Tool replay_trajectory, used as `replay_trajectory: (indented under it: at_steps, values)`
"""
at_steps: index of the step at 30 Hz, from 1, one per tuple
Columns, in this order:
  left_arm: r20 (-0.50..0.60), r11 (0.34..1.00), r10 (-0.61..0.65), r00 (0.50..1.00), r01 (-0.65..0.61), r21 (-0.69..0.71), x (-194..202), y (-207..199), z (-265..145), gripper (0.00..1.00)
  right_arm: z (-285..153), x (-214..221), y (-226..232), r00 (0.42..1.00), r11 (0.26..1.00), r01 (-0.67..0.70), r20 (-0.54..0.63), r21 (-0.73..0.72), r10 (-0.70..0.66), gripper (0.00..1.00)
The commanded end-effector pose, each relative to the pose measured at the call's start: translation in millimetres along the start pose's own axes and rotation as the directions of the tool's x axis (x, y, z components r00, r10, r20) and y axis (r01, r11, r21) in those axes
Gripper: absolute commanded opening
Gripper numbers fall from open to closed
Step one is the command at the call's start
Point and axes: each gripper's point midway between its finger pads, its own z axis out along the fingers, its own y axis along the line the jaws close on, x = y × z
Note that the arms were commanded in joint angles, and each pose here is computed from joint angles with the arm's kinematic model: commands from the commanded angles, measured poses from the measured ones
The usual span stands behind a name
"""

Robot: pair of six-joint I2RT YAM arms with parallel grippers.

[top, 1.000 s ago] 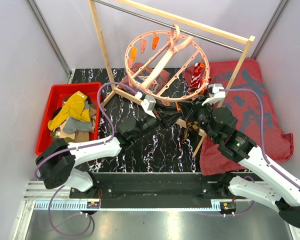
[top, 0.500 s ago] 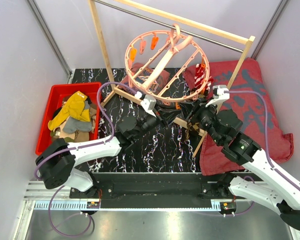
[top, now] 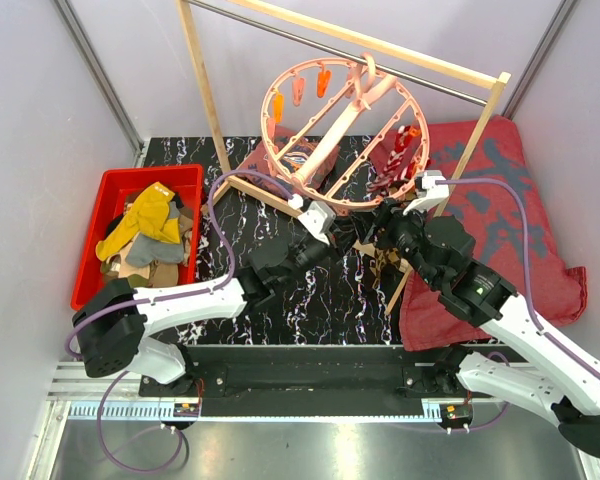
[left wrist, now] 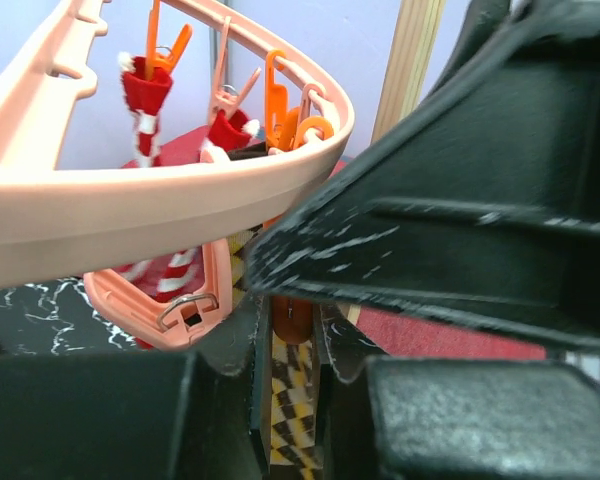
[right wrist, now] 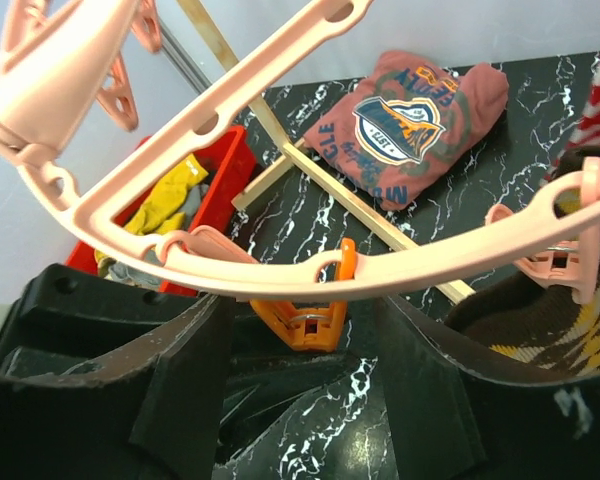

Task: Clip the socks to the hanger
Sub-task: Open the clamp at the hanger.

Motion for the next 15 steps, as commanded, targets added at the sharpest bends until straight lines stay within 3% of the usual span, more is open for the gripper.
replay_trajectory:
  at_steps: [1,9,15]
  values:
    - [0.033,0.997,0.073,0.997,-0.072,-0.028,-21.5,-0.1,2.8,0.0,-0.7,-20.5,4.7,0.999,1.0,0.001,0.045,0.006,-0.001,0.66]
    - [0.005,0.994,0.106,0.994,-0.105,-0.04,-15.7,-0.9,3.7,0.0,-1.2,-37.5,5.5,0.995,1.0,0.019,0.094,0.02,-0.021,0.65]
    - [-0.007,0.992,0.121,0.993,-0.121,-0.04,-13.2,-3.8,5.1,0.0,-0.4,-43.6,8.7,0.994,1.0,0.022,0.111,0.012,-0.023,0.58]
